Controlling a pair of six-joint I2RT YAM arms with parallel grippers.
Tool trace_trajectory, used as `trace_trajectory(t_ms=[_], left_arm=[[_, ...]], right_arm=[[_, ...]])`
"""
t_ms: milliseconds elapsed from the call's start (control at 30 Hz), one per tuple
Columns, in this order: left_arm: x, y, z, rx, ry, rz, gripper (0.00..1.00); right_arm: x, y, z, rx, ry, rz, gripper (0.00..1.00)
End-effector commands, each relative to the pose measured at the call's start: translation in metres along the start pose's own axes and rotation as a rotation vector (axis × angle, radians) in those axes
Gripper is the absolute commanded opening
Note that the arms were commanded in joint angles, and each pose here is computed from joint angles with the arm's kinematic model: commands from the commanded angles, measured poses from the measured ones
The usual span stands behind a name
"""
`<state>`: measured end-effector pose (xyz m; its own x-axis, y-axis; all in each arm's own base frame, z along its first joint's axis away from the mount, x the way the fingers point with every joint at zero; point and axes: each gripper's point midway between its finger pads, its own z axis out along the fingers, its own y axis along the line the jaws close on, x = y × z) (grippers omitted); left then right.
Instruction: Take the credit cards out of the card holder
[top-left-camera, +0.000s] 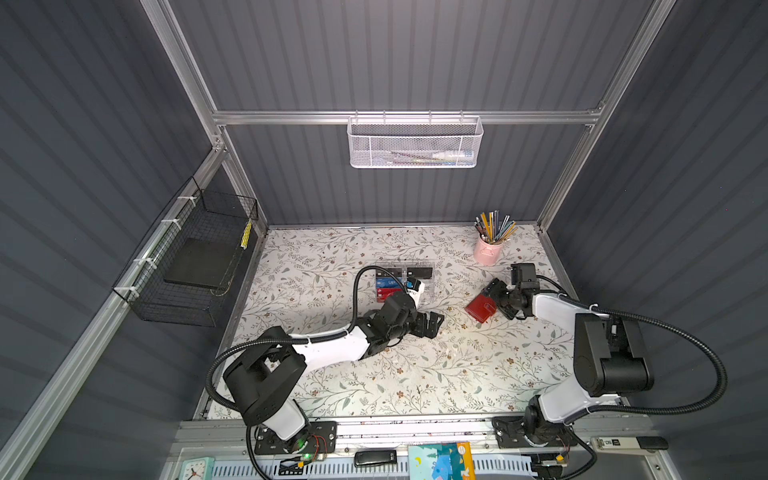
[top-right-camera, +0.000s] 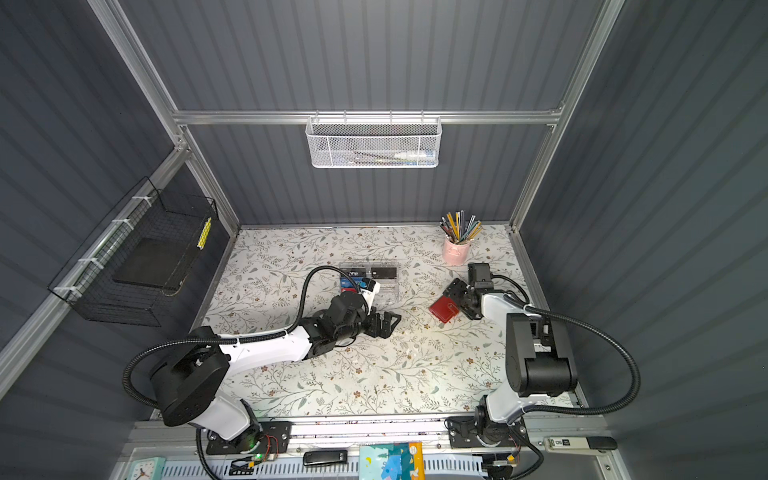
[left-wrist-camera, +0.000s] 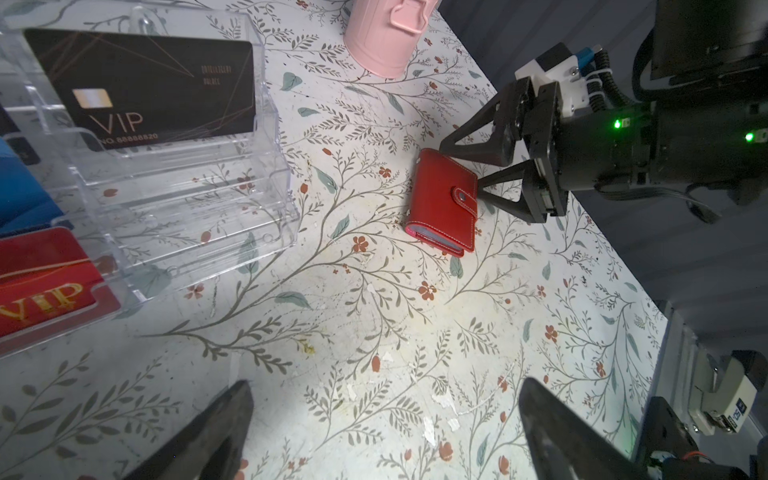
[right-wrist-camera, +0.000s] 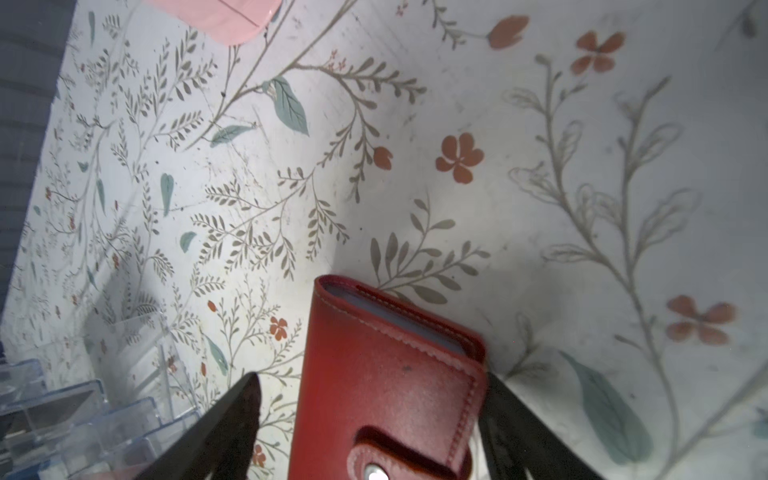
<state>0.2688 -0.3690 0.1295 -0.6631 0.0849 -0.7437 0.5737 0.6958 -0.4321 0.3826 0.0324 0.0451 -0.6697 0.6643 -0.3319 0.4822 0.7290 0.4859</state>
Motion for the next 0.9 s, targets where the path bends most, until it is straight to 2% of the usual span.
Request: trace_trajectory(t_ms=[0,467,867], left_arm=[[-0.011,-0.013,0.005,0.043,-0.012,0.035,1.0],[-0.015,-0.017,0.01,0.055,-0.011,0.035,1.0],[-0.013,-0.015,0.009,0.048,-0.01,0.029,1.0]], right_arm=[[0.003,-0.001,0.005,-0.019,0.005,0.009,0.75],[0.015,-0.008,0.014,-0.041,0.023,0.04,0.56],[0.014,-0.009,0.014,-0.034,0.011,0.05,0.29]])
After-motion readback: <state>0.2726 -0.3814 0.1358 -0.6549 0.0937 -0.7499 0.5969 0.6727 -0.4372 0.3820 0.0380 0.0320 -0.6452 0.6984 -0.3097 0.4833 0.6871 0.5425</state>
